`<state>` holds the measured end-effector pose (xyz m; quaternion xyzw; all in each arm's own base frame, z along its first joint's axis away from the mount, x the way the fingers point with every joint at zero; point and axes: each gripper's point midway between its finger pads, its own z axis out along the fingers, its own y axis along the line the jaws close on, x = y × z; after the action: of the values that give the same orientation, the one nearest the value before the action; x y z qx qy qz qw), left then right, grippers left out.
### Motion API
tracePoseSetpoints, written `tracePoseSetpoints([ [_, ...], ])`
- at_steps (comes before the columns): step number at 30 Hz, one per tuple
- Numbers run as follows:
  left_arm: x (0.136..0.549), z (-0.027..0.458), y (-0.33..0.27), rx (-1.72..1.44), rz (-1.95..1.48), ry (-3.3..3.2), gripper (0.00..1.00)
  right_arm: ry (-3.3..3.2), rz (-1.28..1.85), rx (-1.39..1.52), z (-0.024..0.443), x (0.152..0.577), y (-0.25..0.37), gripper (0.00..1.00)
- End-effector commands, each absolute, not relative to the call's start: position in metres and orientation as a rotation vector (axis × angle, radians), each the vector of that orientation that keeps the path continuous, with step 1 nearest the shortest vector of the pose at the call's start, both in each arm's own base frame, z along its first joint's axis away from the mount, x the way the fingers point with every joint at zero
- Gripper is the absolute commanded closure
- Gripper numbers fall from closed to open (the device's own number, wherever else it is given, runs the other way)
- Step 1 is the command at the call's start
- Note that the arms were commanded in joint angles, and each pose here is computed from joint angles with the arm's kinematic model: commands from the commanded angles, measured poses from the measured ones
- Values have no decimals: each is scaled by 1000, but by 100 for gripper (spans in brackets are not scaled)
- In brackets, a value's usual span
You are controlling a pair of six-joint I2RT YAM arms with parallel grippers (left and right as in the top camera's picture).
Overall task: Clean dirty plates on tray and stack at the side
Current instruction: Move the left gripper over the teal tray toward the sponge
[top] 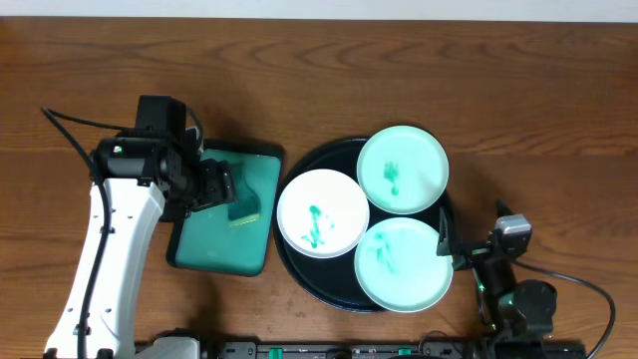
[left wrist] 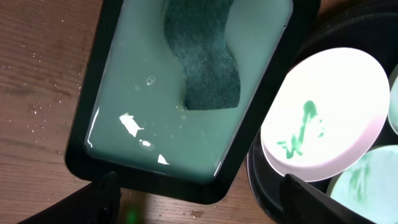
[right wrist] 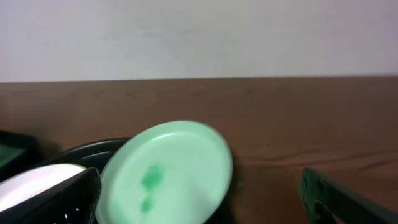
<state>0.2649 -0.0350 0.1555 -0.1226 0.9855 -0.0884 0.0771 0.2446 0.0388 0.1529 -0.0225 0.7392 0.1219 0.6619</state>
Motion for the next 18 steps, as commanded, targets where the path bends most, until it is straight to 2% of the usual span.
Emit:
tracePoseSetpoints([
  [1,268,162,-35,-369,-274,2936,18,1699,498,-102,153,237,67,1],
  [5,268,162,-35,-369,-274,2936,18,1670,572,-181,180,231,82,1],
  [12,268,162,-35,-369,-275,2936,18,1629,521,-279,268,240,86,1],
  [18,268,162,-35,-369,-275,2935,18,1964,582,-252,274,274,90,1],
])
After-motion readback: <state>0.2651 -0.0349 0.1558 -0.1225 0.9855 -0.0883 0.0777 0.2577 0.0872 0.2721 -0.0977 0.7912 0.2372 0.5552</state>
